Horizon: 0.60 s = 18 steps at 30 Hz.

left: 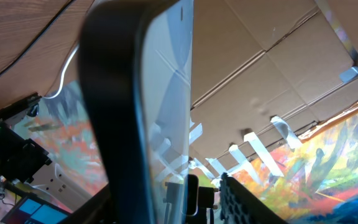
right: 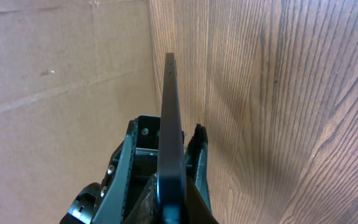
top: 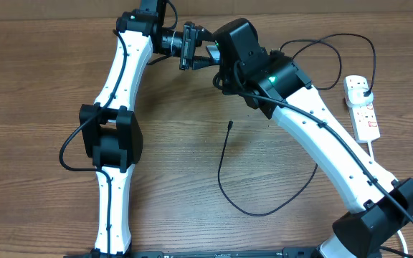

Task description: Plug charger to phone and switch on socket

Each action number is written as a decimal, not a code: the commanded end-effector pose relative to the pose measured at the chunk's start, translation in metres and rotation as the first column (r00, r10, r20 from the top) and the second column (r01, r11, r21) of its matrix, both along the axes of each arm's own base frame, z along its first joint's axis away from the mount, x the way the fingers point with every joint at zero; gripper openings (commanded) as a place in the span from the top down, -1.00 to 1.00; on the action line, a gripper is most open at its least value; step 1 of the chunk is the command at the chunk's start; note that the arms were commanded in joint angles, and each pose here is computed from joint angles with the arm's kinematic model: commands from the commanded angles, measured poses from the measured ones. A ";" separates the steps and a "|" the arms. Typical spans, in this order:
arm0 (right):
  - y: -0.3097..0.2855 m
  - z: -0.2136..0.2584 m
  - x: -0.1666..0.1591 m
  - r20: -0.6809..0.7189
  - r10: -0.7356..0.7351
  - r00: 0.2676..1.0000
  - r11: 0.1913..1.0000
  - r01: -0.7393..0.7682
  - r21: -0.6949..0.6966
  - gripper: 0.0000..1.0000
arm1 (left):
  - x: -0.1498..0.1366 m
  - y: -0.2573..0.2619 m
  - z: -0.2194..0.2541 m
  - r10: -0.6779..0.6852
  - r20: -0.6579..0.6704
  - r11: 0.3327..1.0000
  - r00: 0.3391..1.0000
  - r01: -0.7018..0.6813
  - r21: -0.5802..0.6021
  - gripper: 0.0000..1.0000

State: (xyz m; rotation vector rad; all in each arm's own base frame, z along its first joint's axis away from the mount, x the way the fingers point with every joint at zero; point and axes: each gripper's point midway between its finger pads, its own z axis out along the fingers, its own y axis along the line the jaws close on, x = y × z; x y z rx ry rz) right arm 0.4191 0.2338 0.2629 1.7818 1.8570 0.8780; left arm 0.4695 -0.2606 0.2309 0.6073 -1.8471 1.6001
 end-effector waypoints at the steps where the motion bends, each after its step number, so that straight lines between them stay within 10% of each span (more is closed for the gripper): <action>1: -0.004 0.029 -0.001 0.071 -0.017 0.997 1.000 0.016 0.026 0.93 | -0.001 -0.002 0.010 -0.008 0.028 1.000 1.000 0.008 -0.013 0.14; 18: 0.009 0.015 -0.002 0.046 0.007 0.999 1.000 -0.008 0.008 0.83 | -0.001 -0.002 0.010 -0.007 0.024 1.000 1.000 0.008 -0.012 0.70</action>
